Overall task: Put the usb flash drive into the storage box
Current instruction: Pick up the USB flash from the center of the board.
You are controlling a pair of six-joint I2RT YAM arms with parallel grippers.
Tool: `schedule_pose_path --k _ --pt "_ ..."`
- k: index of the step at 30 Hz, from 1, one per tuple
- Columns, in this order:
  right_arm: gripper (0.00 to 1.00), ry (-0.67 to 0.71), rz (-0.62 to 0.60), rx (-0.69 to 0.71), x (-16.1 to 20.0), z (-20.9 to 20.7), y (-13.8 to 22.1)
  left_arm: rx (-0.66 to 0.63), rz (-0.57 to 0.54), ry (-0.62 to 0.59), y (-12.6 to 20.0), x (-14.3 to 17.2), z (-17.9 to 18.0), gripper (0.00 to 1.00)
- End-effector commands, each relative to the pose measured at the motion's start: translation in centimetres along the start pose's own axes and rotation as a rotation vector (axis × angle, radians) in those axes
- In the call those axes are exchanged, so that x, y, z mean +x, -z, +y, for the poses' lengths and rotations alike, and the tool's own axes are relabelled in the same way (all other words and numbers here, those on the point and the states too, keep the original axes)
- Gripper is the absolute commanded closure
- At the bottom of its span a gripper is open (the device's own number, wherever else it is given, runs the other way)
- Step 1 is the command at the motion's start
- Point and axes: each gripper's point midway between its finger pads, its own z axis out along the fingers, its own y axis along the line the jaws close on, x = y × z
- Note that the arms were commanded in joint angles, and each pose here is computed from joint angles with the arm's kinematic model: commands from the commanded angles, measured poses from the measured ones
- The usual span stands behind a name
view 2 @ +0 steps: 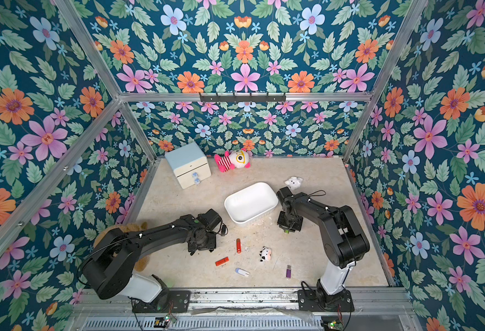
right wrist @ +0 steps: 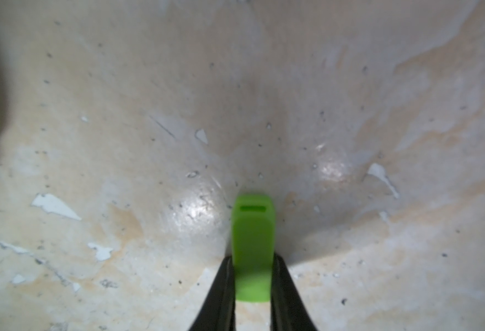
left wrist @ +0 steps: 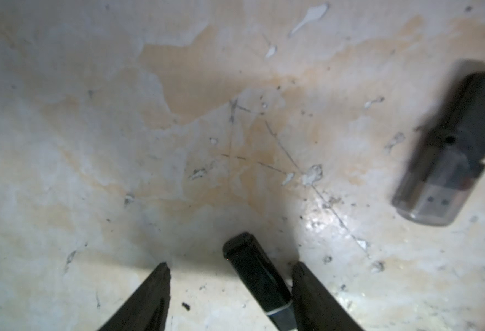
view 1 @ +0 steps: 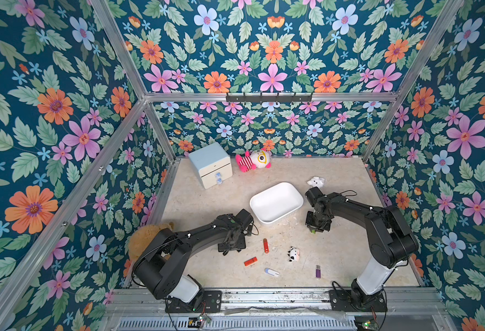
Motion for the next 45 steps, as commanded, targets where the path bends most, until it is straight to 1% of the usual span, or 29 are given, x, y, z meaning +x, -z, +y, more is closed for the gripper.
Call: schedule_pose_path --k 1,5,11,28,30,34,39,45 --pt "0.98 0.008 0.049 0.013 1.1 -0.4 -1.3 -0.027 0.015 0.006 -0.1 0.8 0.8 0.36" --pt "0.99 0.012 0.053 0.015 1.2 -0.5 -1.3 -0.028 0.016 0.01 -0.2 1.0 1.0 0.42" --pt "0.99 0.017 0.057 0.01 1.3 -0.4 -1.3 -0.031 0.023 0.006 -0.4 1.3 1.2 0.57" --pt "1.0 0.023 0.075 0.021 1.5 -0.6 -1.6 -0.037 0.048 -0.002 -1.1 2.0 1.4 0.8" --pt "1.0 0.025 0.072 0.023 1.5 -0.6 -1.6 -0.039 0.052 -0.002 -1.3 2.1 1.4 0.85" --pt "1.0 0.024 0.048 0.018 1.2 -0.5 -0.7 -0.031 0.056 -0.006 -1.4 2.1 1.2 1.0" --pt "1.0 0.033 0.024 0.019 0.8 -0.5 0.9 -0.017 0.051 -0.01 -1.1 1.8 0.9 1.0" --pt "1.0 0.057 -0.044 0.019 -0.3 0.0 4.9 -0.014 0.025 -0.009 -0.3 1.1 0.7 1.0"
